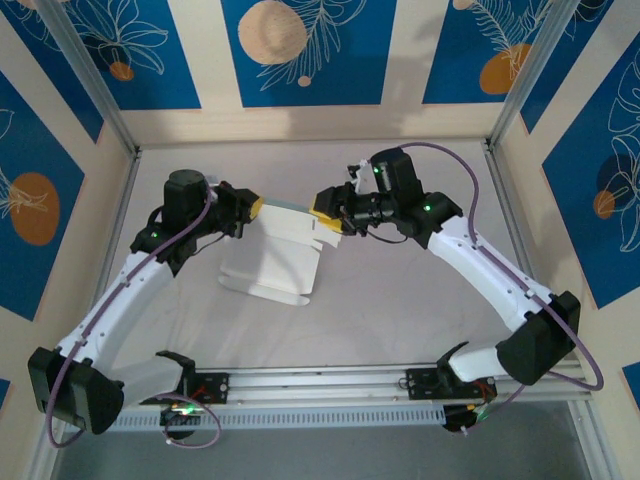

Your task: Fold the paper box

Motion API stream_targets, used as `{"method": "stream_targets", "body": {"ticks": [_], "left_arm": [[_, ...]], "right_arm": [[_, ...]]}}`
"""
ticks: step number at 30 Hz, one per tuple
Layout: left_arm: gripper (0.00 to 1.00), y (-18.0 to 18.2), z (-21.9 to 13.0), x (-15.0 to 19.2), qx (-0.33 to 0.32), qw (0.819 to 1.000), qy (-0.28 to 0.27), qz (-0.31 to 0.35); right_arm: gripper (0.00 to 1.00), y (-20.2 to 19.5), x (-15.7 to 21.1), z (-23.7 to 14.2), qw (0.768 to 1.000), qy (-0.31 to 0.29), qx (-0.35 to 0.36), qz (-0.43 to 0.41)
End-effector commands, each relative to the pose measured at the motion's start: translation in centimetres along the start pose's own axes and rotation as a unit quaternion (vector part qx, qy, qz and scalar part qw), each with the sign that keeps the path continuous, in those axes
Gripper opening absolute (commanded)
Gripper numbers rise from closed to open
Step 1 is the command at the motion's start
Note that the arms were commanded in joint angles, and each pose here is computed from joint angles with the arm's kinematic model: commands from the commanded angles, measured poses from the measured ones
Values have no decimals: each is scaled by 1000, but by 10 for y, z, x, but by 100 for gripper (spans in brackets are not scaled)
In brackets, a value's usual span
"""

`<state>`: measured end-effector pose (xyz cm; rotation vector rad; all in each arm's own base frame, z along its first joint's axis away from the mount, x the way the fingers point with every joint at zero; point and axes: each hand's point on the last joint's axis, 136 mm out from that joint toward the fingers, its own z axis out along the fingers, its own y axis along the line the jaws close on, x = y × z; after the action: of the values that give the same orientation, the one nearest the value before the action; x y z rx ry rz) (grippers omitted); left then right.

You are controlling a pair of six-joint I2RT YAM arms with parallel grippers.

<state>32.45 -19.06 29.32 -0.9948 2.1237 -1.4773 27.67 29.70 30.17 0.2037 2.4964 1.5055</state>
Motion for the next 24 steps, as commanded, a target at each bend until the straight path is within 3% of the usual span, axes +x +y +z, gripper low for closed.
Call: {"method": "stream_targets", "body": {"ticks": [1,11,20,24], "left_arm": [[0,-17,-12,6,24,1000,-5,11],[0,-21,-13,11,31,999,-1,12],[0,-24,-13,20,35,999,7,16],[0,-23,-12,23,35,999,9,17]], "right_arm": [[43,-9,-6,-4,1000,-14,10,9],[44,-12,-5,15,1000,4,19,21],[51,8,-3,33,999,22,4,26],[48,13,-7,36,999,15,-2,35]]}}
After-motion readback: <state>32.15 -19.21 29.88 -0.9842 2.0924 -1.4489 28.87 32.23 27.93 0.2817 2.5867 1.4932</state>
